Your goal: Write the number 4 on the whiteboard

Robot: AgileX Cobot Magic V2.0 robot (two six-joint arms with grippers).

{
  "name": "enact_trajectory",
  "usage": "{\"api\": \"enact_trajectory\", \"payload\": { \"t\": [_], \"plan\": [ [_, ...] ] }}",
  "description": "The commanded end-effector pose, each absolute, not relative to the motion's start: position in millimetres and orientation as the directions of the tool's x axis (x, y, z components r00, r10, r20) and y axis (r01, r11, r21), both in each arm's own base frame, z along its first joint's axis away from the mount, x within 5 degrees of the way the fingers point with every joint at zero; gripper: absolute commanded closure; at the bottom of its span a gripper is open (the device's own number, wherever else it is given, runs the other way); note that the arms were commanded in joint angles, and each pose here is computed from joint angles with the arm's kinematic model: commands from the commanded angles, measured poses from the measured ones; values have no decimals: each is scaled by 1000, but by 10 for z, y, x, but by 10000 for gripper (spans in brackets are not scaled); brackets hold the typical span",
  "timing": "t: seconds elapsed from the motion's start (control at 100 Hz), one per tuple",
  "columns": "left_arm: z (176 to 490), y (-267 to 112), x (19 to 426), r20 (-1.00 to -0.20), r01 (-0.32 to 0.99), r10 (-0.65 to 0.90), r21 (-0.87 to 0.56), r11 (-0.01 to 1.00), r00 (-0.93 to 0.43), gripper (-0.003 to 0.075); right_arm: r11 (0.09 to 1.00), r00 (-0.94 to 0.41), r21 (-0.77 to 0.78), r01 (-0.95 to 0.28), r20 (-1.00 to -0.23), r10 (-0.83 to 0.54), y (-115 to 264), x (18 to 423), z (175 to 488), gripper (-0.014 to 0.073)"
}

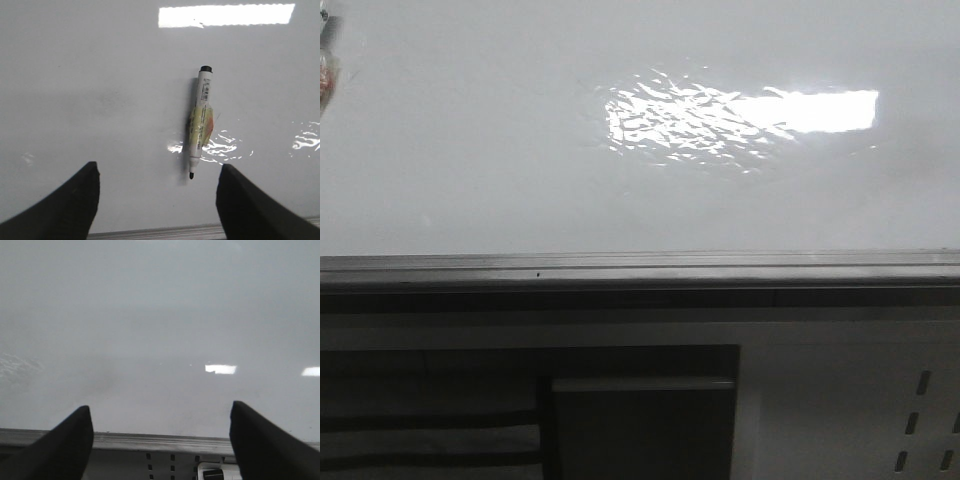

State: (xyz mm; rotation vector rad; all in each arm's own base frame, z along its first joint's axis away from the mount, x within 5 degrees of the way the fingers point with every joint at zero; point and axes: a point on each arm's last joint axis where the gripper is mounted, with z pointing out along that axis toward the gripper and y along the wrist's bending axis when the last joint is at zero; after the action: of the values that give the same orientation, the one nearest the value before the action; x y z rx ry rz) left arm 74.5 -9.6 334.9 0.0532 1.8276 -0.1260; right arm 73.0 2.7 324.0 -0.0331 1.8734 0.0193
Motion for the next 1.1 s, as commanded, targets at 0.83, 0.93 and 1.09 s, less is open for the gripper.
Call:
{"api": "enact_trajectory", "payload": {
  "t": [0.83, 0.93, 1.09],
  "plan": [
    [2908, -582, 2150, -939, 280, 145, 56, 959, -311, 279, 1000, -208, -9, -24, -978, -14, 20, 767, 3383, 85],
    [2838, -591, 2237, -937, 272, 146, 57, 961, -318, 279, 1000, -212, -9, -24, -977, -14, 20, 766, 3380, 85],
    [2758, -607, 2308, -930, 271, 151, 58, 961, -337, 281, 1000, -215, -9, -24, -976, -14, 20, 765, 3377, 85]
  ]
}}
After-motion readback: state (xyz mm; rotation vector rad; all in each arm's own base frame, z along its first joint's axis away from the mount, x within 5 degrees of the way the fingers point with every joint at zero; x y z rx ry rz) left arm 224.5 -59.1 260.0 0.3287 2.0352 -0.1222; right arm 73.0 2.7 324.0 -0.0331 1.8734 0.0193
